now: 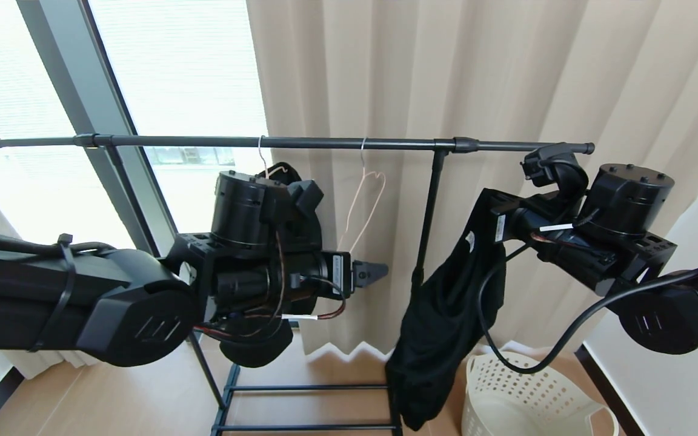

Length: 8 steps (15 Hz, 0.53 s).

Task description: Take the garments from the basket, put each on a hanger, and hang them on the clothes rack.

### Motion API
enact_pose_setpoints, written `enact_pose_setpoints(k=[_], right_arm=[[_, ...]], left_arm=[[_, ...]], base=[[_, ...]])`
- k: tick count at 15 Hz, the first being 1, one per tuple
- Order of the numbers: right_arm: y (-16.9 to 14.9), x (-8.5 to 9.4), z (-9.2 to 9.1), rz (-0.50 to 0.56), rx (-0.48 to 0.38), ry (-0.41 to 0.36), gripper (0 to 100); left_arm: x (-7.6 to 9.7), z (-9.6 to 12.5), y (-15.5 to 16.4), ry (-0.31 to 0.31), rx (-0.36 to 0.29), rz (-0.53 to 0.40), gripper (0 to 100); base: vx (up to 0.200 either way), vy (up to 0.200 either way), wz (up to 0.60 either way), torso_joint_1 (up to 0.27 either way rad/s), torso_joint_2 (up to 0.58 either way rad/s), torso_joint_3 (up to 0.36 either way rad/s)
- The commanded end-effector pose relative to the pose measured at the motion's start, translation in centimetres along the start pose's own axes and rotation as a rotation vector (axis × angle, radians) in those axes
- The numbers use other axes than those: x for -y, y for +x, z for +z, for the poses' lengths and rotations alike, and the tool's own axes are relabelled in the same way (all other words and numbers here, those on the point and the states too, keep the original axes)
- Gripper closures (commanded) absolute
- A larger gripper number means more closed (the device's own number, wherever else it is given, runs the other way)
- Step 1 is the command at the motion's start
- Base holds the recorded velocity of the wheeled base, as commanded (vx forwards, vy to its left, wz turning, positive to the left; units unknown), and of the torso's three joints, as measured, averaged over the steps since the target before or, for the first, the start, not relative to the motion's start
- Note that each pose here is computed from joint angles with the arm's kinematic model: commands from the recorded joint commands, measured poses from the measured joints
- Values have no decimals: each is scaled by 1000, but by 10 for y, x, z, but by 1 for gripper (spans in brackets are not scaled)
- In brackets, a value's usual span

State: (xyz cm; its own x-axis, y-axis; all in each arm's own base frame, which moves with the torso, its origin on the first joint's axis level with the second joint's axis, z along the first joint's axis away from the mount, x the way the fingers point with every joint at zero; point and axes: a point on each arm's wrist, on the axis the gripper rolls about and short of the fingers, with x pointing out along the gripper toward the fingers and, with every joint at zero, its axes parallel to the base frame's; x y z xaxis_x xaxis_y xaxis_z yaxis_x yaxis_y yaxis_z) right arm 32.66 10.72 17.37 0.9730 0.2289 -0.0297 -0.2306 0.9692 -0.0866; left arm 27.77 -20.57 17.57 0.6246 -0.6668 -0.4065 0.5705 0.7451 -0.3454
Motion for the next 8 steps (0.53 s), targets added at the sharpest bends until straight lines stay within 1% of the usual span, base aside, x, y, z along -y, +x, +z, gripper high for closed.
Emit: enact_pose_setpoints(k=[1, 2, 3, 4, 6, 7, 8], right_arm=[[0, 1, 0, -2, -1, 0, 100], [-1, 0, -1, -1, -2, -1, 100], [-1, 0, 0, -1, -1, 0, 100], [-2, 1, 0, -1, 1, -2, 100], [-3, -1, 1, 3, 4, -3, 100], [-3, -2, 2, 5, 4, -9, 100], [-5, -2, 1, 6, 3, -26, 100]], left_arm=[[-16, 15, -20, -54, 52, 8, 0], [-17, 15, -19, -56, 60, 46, 0], [-17, 14, -15, -43, 69, 93, 0], [-17, 18, -10, -12, 101, 167, 0], [-23, 22, 12, 52, 123, 307, 0], [-27, 20, 25, 89, 109, 375, 0], [-31, 18, 37, 108, 98, 394, 0]], base=[[0, 0, 0, 0, 0, 0], [0, 0, 0, 0, 0, 0], [0, 0, 0, 0, 0, 0], [0, 0, 0, 0, 0, 0], [0, 0, 0, 0, 0, 0], [0, 0, 0, 0, 0, 0], [0, 0, 0, 0, 0, 0]])
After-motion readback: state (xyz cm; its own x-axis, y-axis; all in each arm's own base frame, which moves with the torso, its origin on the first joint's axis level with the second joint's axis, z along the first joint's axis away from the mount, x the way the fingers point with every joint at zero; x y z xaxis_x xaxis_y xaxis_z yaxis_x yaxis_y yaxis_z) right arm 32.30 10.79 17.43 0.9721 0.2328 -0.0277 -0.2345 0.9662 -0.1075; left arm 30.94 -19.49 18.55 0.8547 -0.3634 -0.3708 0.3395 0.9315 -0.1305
